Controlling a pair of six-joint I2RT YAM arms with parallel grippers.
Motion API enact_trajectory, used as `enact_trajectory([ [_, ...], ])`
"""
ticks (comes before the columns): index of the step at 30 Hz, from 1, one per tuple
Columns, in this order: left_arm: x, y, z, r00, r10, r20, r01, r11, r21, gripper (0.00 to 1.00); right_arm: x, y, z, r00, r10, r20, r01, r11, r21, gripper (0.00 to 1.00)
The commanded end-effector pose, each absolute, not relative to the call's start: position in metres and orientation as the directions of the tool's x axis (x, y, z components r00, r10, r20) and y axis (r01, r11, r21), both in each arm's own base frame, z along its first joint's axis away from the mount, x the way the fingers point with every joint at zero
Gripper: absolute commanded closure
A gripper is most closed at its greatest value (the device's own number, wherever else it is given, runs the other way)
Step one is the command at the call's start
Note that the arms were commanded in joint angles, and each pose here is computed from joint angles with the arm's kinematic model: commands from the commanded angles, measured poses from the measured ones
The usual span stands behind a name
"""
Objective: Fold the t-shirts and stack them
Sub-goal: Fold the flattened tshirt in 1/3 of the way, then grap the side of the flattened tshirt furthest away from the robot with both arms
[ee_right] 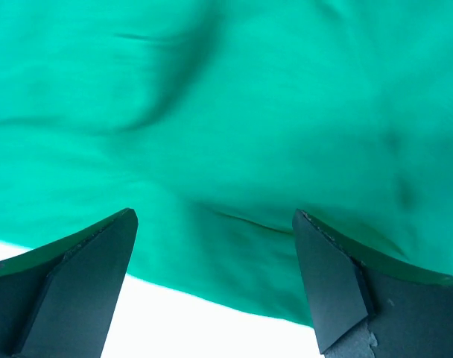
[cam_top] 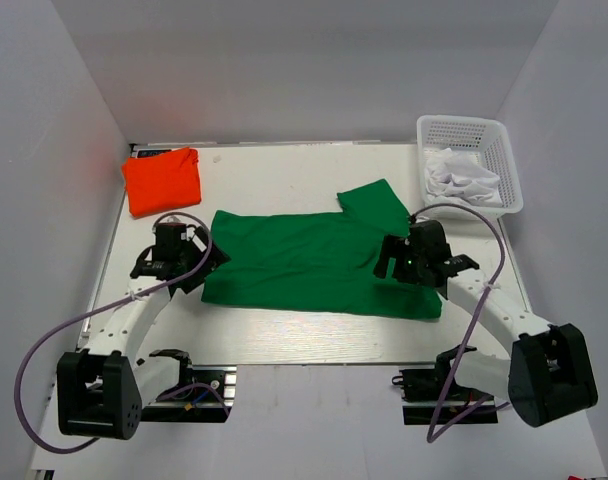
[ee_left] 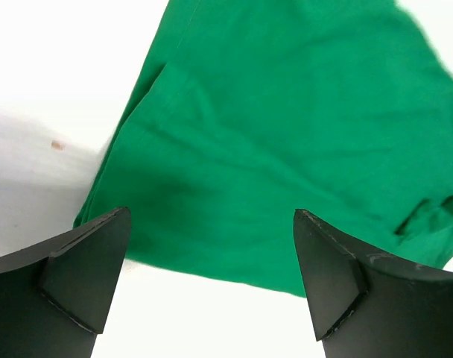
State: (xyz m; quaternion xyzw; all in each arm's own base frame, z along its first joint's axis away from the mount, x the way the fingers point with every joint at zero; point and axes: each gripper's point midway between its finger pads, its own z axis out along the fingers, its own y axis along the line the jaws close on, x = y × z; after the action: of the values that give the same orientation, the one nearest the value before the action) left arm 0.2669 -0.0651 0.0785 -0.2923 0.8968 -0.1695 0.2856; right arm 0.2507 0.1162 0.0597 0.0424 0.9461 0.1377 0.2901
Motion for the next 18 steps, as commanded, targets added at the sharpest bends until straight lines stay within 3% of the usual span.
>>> enact_trajectory([
  [1, 0.290, -0.058, 0.109, -0.601, -0.627, -0.496, -0.406, 0.774, -0.487, 0.00, 0.271, 0.160, 0.098, -0.778, 0.067, -0.625, -0.232, 0.894, 0.384, 0.10],
  [5, 0.311, -0.063, 0.116, -0.599, -0.608, -0.521, -0.356, 0.785, -0.507, 0.00, 0.277, 0.189, 0.076, -0.822, 0.036, -0.568, -0.270, 0.854, 0.445, 0.10],
  [10, 0.329, -0.058, 0.115, -0.592, -0.620, -0.516, -0.376, 0.778, -0.503, 0.00, 0.325, 0.222, 0.078, -0.764, 0.100, -0.638, -0.299, 0.820, 0.487, 0.10],
  [11, 0.329, -0.058, 0.113, -0.596, -0.619, -0.511, -0.381, 0.778, -0.499, 0.00, 0.346, 0.230, 0.099, -0.726, 0.121, -0.677, -0.321, 0.811, 0.489, 0.10],
  [12, 0.334, -0.059, 0.118, -0.586, -0.620, -0.522, -0.371, 0.778, -0.507, 0.00, 0.352, 0.234, 0.080, -0.754, 0.107, -0.648, -0.297, 0.825, 0.482, 0.10],
  [18, 0.350, -0.050, 0.123, -0.564, -0.606, -0.560, -0.380, 0.793, -0.476, 0.00, 0.389, 0.247, 0.090, -0.748, 0.091, -0.657, -0.288, 0.848, 0.445, 0.10],
])
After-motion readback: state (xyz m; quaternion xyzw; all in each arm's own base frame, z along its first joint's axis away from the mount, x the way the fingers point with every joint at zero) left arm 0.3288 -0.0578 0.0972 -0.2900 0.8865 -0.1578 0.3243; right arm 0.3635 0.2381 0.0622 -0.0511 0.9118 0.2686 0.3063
